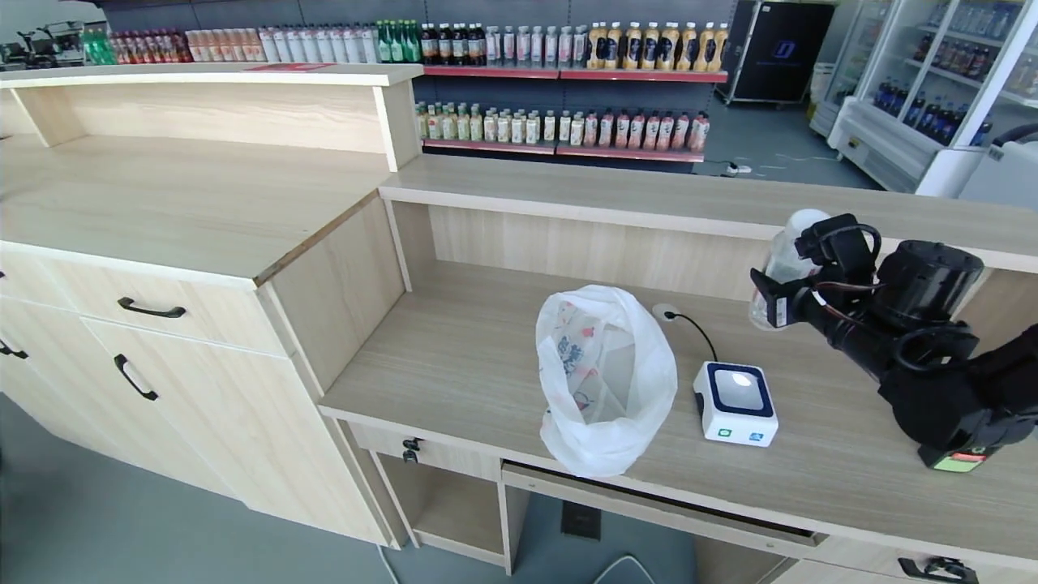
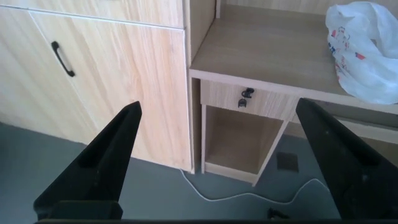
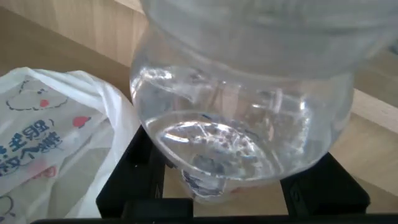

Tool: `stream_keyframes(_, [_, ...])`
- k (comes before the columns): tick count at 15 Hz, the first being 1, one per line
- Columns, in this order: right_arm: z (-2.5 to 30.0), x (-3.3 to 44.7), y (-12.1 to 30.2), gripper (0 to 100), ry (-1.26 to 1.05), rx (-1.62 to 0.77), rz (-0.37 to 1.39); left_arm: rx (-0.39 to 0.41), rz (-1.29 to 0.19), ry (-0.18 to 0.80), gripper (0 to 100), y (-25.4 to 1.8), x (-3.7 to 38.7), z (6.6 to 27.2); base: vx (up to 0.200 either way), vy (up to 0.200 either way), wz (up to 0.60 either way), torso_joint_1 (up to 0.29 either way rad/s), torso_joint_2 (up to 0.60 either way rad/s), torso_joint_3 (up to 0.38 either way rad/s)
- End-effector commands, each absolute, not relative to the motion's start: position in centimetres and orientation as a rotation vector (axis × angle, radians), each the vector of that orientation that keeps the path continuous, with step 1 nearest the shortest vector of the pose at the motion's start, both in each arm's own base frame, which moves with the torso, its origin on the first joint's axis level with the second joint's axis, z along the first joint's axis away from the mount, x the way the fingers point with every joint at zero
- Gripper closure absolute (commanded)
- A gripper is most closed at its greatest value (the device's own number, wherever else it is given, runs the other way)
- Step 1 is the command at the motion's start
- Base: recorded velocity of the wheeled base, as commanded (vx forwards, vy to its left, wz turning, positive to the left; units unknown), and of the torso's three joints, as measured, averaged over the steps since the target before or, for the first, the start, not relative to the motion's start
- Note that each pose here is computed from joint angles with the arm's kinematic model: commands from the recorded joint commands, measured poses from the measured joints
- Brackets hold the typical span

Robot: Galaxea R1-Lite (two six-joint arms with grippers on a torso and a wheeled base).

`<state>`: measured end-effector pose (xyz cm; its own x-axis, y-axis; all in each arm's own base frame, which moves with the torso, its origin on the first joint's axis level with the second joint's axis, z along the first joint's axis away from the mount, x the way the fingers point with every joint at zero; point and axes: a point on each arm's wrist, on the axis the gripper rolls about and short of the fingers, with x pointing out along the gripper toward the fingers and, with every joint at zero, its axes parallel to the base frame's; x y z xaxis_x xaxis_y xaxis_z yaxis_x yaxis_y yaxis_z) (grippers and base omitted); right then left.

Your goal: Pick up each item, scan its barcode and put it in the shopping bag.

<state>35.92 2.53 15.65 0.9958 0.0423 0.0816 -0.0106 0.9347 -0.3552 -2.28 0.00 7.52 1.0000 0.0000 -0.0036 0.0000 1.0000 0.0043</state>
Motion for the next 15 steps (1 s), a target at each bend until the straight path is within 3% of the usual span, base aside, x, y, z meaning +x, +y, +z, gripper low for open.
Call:
stream_keyframes(1, [14.8,37.7,5.6,100,-0.097,-0.326,0.113,0.005,0.000,0.003,0,0.0,-2.3,7.5,0.000,0.000,0.60,0.007,0.01,-0.002])
stream_keyframes(6, [9.9,40.4,9.0,100,-0.014,-0.206,0.227,0.005,0.000,0.003,0,0.0,-2.3,7.5,0.000,0.000,0.00,0.000,0.00,0.000])
stream_keyframes(15, [4.3,42.9,9.1,100,0.086,-0.158,0.223,0.005,0.000,0.003,0,0.0,-2.3,7.5,0.000,0.000,0.00,0.000,0.00,0.000])
